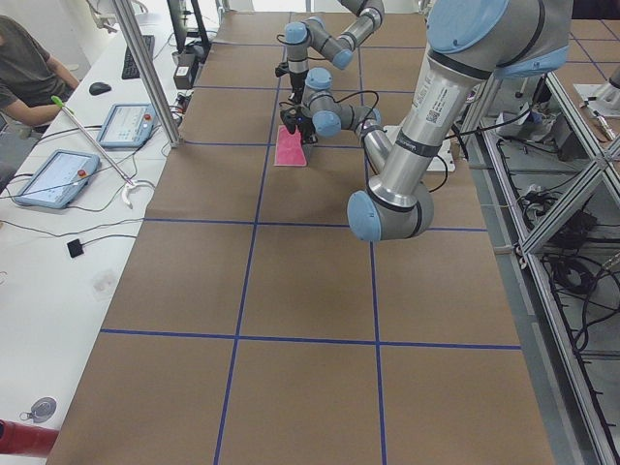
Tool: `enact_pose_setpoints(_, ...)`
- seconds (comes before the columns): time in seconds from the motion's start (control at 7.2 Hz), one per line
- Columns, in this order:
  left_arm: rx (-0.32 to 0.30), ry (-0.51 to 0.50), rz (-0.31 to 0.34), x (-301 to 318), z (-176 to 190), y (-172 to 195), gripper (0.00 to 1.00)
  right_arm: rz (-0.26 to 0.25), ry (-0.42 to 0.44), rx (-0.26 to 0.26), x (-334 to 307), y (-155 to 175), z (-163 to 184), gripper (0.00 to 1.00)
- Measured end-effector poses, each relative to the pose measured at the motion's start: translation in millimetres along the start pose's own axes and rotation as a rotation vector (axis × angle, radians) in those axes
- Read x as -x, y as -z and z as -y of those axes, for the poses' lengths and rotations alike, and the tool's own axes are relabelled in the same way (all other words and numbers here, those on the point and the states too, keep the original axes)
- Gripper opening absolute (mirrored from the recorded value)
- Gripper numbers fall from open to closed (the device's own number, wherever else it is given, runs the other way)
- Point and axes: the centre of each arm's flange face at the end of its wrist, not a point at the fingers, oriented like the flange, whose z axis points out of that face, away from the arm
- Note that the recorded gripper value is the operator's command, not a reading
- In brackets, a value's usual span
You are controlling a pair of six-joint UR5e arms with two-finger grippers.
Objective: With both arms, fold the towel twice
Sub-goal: 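Carry both corners over the towel to its far edge and release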
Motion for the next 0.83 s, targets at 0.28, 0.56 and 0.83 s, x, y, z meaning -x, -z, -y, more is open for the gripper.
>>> enact_pose_setpoints(0.28,-0.022,0.016,0.018,-10,16,-13,0.0,0.005,-0.013,-0.009,16,-7,19,0.0)
enact_pose_setpoints(0.56,-0.038,0.027,0.03,-19,27,-21,0.0,0.019,-0.012,-0.013,25,-13,29,0.0)
enact_pose_setpoints(0.83,-0.049,0.033,0.034,-21,37,-26,0.0,0.018,-0.014,-0.017,36,-16,33,0.0)
